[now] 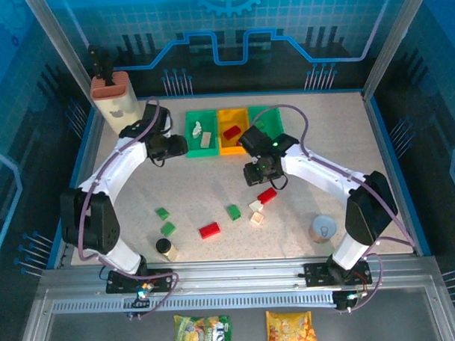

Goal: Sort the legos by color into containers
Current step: Pick up the lego from the bottom-center of the table.

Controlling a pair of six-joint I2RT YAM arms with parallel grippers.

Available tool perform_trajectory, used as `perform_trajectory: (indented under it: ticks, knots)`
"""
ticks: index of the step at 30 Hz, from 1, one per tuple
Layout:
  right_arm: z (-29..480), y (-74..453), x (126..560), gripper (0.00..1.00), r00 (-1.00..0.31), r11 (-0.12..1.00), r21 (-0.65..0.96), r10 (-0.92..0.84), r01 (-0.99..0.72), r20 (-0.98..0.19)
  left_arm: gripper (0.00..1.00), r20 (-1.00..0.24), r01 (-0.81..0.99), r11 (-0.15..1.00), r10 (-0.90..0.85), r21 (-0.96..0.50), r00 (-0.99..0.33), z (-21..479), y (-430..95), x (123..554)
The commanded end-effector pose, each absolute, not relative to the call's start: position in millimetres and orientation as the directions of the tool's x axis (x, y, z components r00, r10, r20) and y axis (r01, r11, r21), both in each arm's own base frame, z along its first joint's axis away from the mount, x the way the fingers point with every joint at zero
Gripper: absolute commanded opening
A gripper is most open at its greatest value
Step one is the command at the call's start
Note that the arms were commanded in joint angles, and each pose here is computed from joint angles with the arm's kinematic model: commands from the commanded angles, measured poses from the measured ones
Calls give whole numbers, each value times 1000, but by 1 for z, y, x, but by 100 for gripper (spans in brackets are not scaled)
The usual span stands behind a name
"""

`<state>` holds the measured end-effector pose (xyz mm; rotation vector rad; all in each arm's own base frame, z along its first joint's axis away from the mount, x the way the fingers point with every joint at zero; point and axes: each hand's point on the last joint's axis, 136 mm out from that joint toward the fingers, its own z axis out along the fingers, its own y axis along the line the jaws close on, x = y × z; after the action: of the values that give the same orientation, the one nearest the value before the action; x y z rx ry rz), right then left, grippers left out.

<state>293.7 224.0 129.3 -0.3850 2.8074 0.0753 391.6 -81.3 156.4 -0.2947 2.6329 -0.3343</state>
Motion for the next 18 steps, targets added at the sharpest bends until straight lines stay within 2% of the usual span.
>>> perform_trajectory:
  ticks: [1, 11, 18]
  knots:
    - [124, 241, 283, 54, -929, 963, 16, -255, -269, -268, 54, -412, -136, 949, -248, -284, -877, 165, -66, 373]
    - [100, 279, 262, 54, -931, 949, 19, -305, -315, -200, 55, -415, -184, 944, -288, -273, -863, 181, -27, 353]
    - [86, 298, 250, 54, -931, 943, 16, -327, -334, -160, 54, -443, -184, 954, -276, -239, -853, 175, -12, 348]
